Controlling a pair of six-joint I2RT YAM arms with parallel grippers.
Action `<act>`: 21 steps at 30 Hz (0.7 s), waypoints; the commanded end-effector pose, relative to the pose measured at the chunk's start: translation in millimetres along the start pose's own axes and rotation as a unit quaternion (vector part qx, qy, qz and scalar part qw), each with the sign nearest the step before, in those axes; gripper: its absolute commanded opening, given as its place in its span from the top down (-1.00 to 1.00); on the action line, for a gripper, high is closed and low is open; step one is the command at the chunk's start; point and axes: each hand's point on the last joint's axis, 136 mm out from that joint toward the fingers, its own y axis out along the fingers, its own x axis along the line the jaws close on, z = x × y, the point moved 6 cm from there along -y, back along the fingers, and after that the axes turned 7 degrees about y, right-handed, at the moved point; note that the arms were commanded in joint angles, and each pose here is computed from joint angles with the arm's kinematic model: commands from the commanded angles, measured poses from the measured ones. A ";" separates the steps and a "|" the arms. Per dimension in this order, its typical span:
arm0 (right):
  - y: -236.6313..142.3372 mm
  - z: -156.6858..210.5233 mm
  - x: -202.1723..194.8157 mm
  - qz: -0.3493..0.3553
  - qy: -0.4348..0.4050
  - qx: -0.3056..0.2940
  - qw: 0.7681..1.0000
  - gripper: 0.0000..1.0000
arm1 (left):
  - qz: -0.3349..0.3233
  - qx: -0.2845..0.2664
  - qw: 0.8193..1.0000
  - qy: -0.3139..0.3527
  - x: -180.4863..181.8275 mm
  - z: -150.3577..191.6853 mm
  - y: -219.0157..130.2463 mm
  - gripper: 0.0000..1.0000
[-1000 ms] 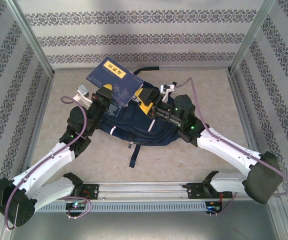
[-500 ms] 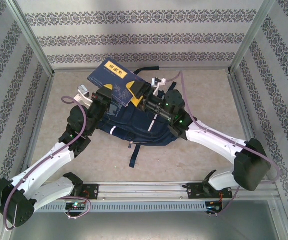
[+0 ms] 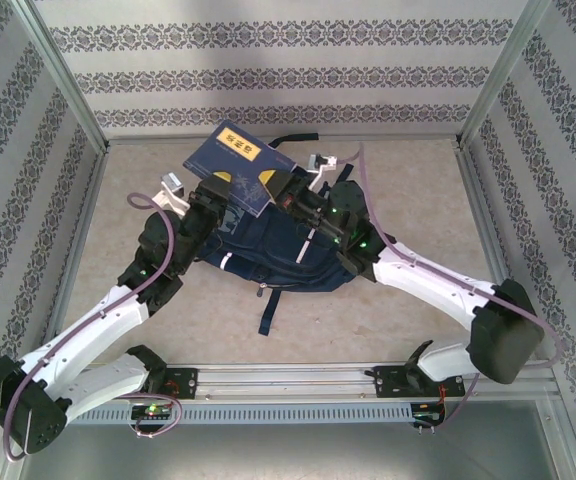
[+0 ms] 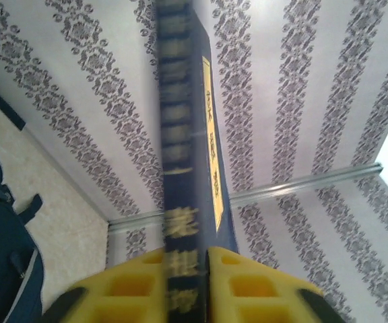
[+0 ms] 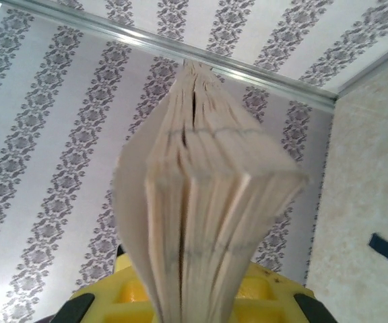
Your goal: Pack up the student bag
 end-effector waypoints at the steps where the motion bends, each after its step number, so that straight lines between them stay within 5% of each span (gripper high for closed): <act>1: -25.4 -30.2 1.0 0.006 -0.042 -0.062 0.997 1.00 | -0.019 0.056 0.997 0.057 -2.8 13.5 3.2 -0.19; 6: -87.1 -60.0 -12.1 0.111 -0.105 -0.113 0.982 1.00 | -0.088 0.164 0.964 0.191 5.8 33.3 20.5 -0.41; 12: -180.3 -78.0 -24.9 0.258 -0.190 -0.189 0.928 1.00 | -0.129 0.340 0.877 0.315 37.4 80.2 74.4 -0.41; 16: -226.8 -77.1 -38.7 0.300 -0.201 -0.217 0.907 1.00 | -0.129 0.457 0.814 0.335 64.6 118.0 111.9 -0.34; 21: -251.0 -72.5 -53.9 0.327 -0.197 -0.218 0.898 1.00 | -0.111 0.537 0.768 0.332 87.4 162.6 140.2 -0.22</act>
